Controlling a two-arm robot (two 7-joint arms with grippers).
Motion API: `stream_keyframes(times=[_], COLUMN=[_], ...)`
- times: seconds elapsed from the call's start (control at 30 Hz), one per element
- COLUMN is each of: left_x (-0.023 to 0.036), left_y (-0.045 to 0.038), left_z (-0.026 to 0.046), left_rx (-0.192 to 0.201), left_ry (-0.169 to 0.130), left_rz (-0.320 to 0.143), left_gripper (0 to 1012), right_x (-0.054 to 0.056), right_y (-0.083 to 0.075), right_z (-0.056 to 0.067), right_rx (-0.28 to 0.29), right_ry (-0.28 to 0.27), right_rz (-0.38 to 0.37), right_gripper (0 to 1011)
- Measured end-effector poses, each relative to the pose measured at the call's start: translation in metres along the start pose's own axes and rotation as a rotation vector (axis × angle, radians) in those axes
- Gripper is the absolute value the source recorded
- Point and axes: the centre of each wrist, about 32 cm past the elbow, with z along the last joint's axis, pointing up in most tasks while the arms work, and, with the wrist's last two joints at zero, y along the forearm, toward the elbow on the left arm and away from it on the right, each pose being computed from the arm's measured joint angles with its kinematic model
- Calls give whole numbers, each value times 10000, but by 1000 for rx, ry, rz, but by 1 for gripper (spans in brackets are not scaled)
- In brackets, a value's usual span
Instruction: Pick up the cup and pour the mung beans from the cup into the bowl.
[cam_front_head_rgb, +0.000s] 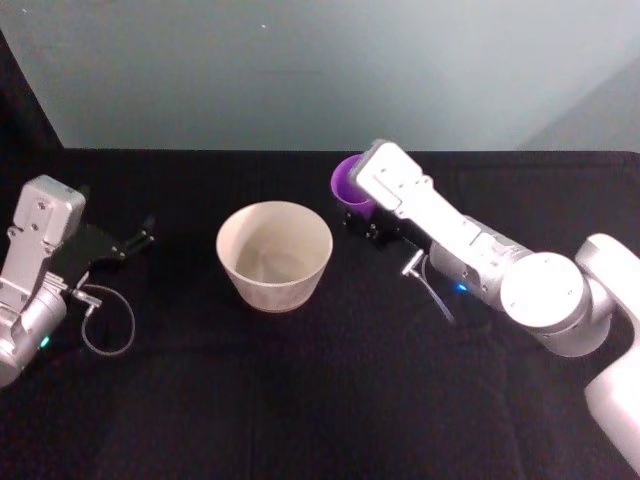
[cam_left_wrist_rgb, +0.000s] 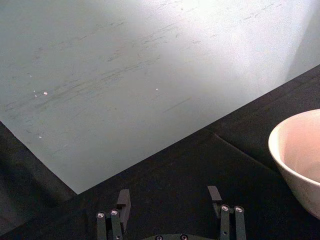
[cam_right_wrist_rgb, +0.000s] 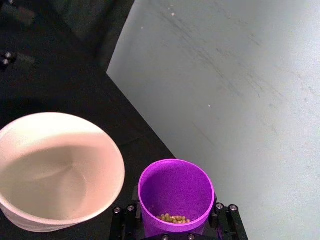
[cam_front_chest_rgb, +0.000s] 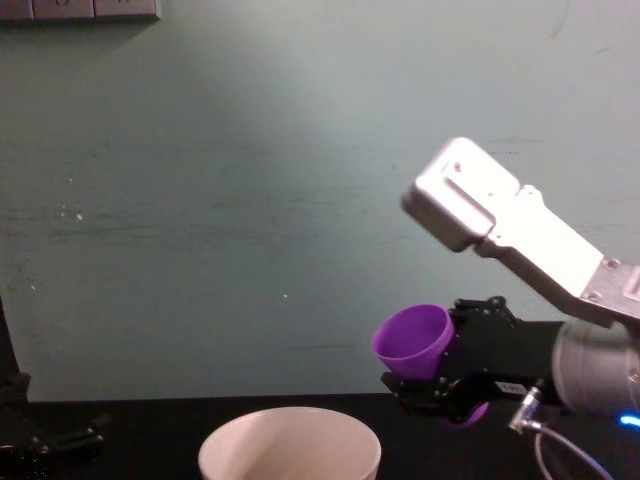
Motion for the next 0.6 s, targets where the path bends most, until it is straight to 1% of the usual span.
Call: stream_keyframes(times=[0.07, 0.1, 0.23, 0.3, 0.33, 0.4, 0.43, 0.47, 0.53, 0.6], left_x=[0, 0, 0, 0, 0, 0, 0, 0, 0, 0], left_y=[0, 0, 0, 0, 0, 0, 0, 0, 0, 0], left_z=[0, 0, 0, 0, 0, 0, 0, 0, 0, 0], left_rx=[0, 0, 0, 0, 0, 0, 0, 0, 0, 0], left_ry=[0, 0, 0, 0, 0, 0, 0, 0, 0, 0], left_rz=[0, 0, 0, 0, 0, 0, 0, 0, 0, 0], left_gripper=[1000, 1000, 1000, 1000, 1000, 1000, 1000, 1000, 1000, 1000], right_x=[-1, -7, -11, -31, -31, -50, -55, -55, -83, -94], right_y=[11, 25, 57, 94, 94, 125, 133, 133, 162, 174], right_z=[36, 84, 164, 245, 245, 311, 326, 326, 381, 403], right_rx=[-6, -12, -27, -45, -45, -58, -62, -62, -76, -83], right_ry=[-25, -53, -105, -162, -162, -211, -225, -225, -279, -305], right_rz=[2, 7, 13, 26, 26, 34, 35, 35, 43, 46], right_gripper=[726, 726, 726, 726, 726, 726, 726, 726, 726, 726])
